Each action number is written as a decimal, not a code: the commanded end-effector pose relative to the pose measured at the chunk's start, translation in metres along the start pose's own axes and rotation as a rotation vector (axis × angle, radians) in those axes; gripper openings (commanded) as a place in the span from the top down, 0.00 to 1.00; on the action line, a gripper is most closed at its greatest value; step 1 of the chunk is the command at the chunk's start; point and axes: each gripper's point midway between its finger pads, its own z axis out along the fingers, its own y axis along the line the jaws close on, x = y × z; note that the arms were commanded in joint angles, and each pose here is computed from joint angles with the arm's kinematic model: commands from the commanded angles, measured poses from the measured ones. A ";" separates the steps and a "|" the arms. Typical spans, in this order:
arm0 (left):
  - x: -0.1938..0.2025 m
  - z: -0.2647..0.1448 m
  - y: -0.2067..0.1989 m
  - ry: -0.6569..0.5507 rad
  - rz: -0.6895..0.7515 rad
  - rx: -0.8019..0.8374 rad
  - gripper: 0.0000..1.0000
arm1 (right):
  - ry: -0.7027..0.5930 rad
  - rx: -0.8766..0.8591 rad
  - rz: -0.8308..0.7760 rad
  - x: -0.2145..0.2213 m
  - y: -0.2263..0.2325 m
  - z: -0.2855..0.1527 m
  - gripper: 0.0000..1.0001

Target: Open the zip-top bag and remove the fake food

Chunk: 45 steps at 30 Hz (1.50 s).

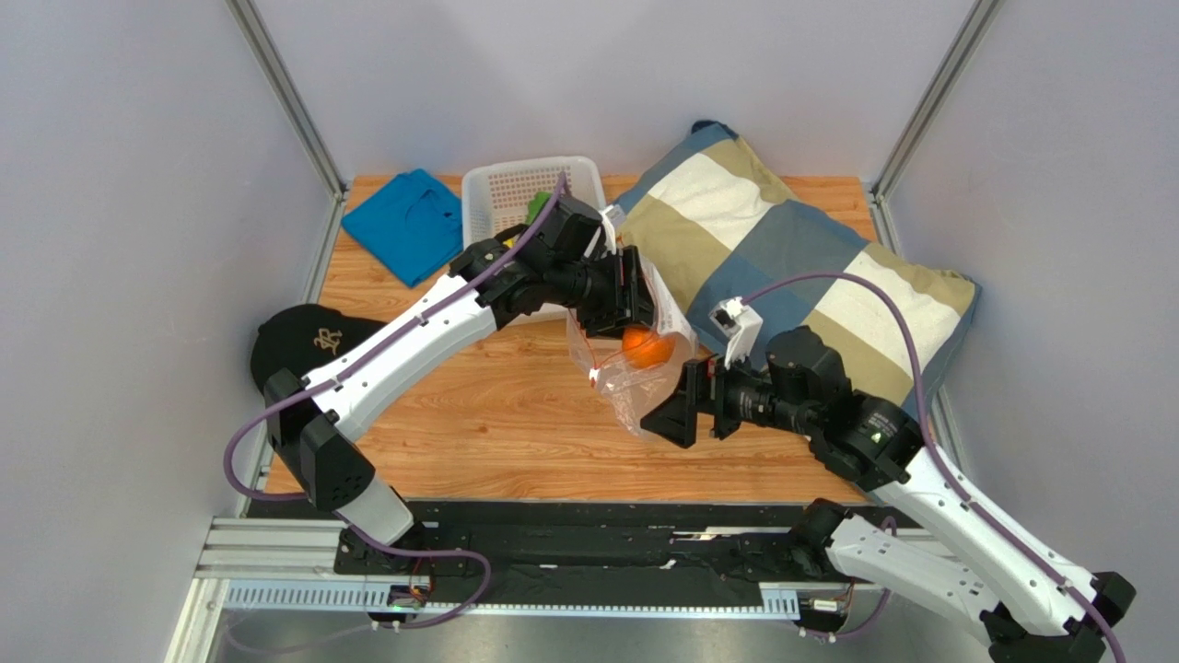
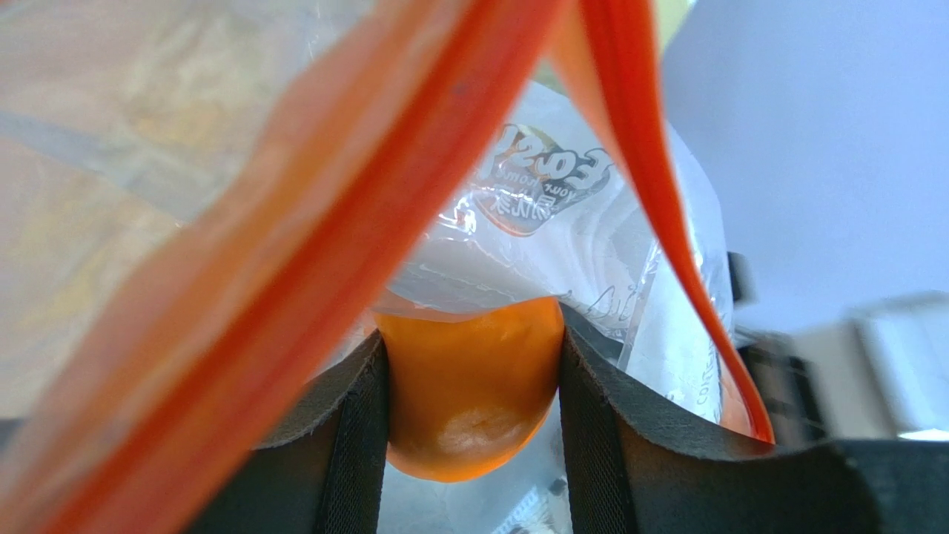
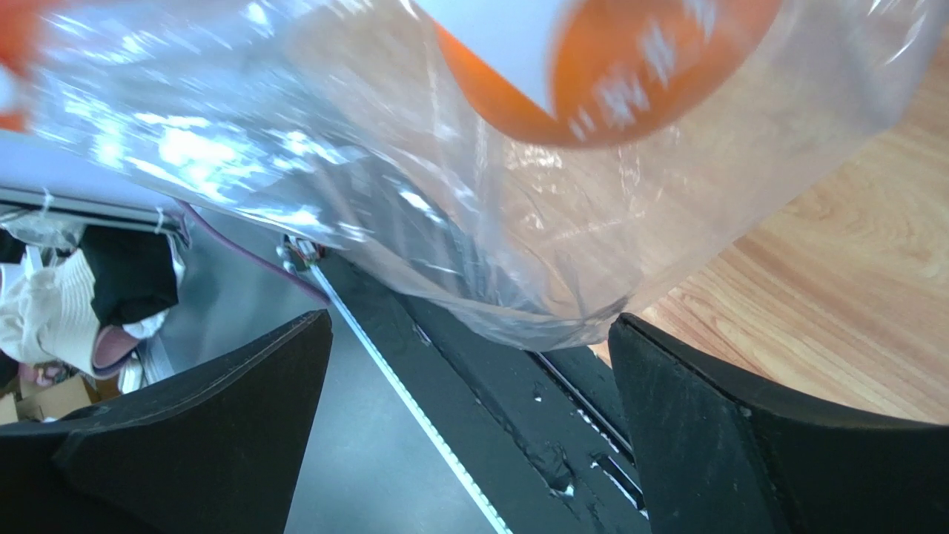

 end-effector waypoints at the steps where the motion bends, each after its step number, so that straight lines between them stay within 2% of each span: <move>1: -0.011 -0.019 -0.039 -0.016 0.004 0.161 1.00 | -0.084 -0.094 -0.062 -0.009 0.009 0.010 0.00; 5: -0.011 -0.025 -0.039 -0.003 -0.055 0.174 1.00 | -0.099 0.019 -0.086 -0.005 -0.016 0.015 0.00; 10: -0.012 -0.035 -0.046 -0.001 -0.147 0.242 1.00 | -0.177 -0.002 -0.110 -0.013 -0.017 0.026 0.03; 13: -0.014 -0.039 -0.047 -0.010 -0.168 0.266 1.00 | -0.163 -0.007 -0.097 -0.011 -0.018 0.037 0.25; 14: -0.015 -0.041 -0.047 -0.014 -0.162 0.268 1.00 | -0.130 0.005 -0.081 -0.004 -0.021 0.040 0.41; 17: -0.017 -0.045 -0.039 -0.028 -0.150 0.252 1.00 | -0.054 0.122 -0.009 0.016 -0.045 0.047 0.51; 19: -0.016 -0.046 -0.032 -0.036 -0.144 0.227 1.00 | -0.057 0.192 0.008 0.021 -0.057 0.047 0.55; 20: -0.015 -0.046 -0.028 -0.030 -0.137 0.219 1.00 | -0.047 0.232 0.021 0.025 -0.063 0.045 0.64; 22: -0.011 -0.046 -0.021 -0.014 -0.146 0.200 1.00 | -0.086 0.341 0.040 0.020 -0.082 0.039 0.74; 23: -0.007 -0.045 -0.017 -0.006 -0.152 0.195 1.00 | -0.069 0.396 0.050 0.024 -0.090 0.035 0.90; 24: -0.006 -0.046 -0.015 0.000 -0.156 0.195 1.00 | -0.072 0.444 0.056 0.024 -0.097 0.032 1.00; 27: 0.002 -0.047 -0.007 0.036 -0.155 0.184 1.00 | -0.059 0.617 0.067 0.027 -0.125 0.022 1.00; 31: 0.015 -0.051 0.005 0.092 -0.113 0.123 1.00 | 0.002 0.657 0.052 0.033 -0.131 0.029 1.00; 33: 0.017 -0.055 0.008 0.089 -0.047 0.113 1.00 | 0.053 0.698 0.050 0.039 -0.136 0.033 1.00; 36: 0.036 -0.056 0.014 0.188 0.024 0.115 1.00 | 0.101 0.699 0.035 0.044 -0.137 0.037 1.00; 38: 0.039 -0.058 0.021 0.176 0.130 0.085 1.00 | 0.121 0.606 0.036 0.046 -0.123 0.047 0.99; 39: 0.039 -0.057 0.035 0.157 0.155 0.001 1.00 | 0.142 0.550 0.016 0.044 -0.113 0.051 0.95; 40: 0.037 -0.058 0.044 0.140 0.193 -0.036 1.00 | 0.191 0.491 0.032 0.052 -0.101 0.052 0.75; 41: 0.036 -0.059 0.050 0.130 0.208 -0.068 1.00 | 0.201 0.481 0.049 0.053 -0.098 0.051 0.70; 42: 0.032 -0.061 0.059 0.105 0.221 -0.119 1.00 | 0.204 0.461 0.070 0.056 -0.093 0.048 0.70; 45: 0.029 -0.065 0.057 0.069 0.277 -0.093 1.00 | 0.193 0.419 0.101 0.059 -0.089 0.050 0.59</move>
